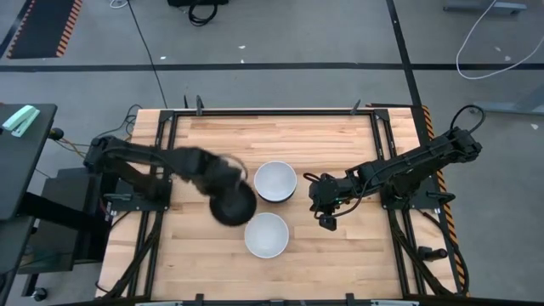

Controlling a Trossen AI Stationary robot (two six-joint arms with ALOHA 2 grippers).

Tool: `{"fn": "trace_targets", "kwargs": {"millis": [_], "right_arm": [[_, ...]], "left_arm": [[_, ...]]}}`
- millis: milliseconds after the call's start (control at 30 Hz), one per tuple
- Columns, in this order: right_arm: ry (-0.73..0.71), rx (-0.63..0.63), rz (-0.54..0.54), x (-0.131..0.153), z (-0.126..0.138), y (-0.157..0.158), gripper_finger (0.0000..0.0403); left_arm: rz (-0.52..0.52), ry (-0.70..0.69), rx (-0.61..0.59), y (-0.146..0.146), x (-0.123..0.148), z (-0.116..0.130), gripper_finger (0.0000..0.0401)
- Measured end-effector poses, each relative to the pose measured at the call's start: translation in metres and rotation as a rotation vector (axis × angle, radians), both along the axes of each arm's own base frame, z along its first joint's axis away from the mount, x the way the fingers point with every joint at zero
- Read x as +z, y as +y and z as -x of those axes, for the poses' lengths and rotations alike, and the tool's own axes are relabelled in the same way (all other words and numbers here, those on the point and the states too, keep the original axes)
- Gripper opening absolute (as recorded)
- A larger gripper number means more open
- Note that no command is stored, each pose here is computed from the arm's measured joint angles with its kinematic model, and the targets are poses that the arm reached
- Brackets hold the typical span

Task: Nest bowls inside each other
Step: Stack the black bowl on top of the stacked bowls

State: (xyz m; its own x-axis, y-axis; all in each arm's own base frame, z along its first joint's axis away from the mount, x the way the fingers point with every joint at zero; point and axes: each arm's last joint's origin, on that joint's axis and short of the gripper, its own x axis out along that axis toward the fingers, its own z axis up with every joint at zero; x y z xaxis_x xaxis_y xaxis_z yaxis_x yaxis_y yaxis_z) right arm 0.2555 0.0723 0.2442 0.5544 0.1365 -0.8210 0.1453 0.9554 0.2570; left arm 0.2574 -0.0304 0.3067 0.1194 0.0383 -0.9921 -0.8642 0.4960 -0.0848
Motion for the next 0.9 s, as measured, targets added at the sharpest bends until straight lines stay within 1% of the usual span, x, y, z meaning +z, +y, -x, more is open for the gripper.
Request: {"fn": "trace_targets", "kwargs": {"millis": [233, 400, 500, 567, 700, 900], "right_arm": [[0.007, -0.003, -0.001, 0.0, 0.001, 0.0, 0.001], [0.007, -0.004, -0.001, 0.0, 0.001, 0.0, 0.0009], [0.007, -0.004, -0.001, 0.0, 0.001, 0.0, 0.0008], [0.008, -0.004, -0.001, 0.0, 0.001, 0.0, 0.0009], [0.009, -0.009, -0.004, -0.001, 0.0, 0.0, 0.001], [0.031, -0.019, -0.007, -0.002, 0.002, 0.0, 0.0007]], "left_arm": [[-0.068, -0.173, -0.007, 0.057, 0.042, -0.01, 0.001], [-0.08, -0.324, -0.013, 0.09, 0.06, -0.016, 0.001], [-0.087, -0.388, -0.009, 0.107, 0.066, -0.02, 0.001], [-0.089, -0.39, -0.019, 0.116, 0.065, -0.025, 0.001], [-0.043, -0.369, -0.066, 0.127, 0.056, -0.044, 0.001], [0.068, -0.297, -0.153, 0.134, 0.027, -0.074, 0.001]]}}
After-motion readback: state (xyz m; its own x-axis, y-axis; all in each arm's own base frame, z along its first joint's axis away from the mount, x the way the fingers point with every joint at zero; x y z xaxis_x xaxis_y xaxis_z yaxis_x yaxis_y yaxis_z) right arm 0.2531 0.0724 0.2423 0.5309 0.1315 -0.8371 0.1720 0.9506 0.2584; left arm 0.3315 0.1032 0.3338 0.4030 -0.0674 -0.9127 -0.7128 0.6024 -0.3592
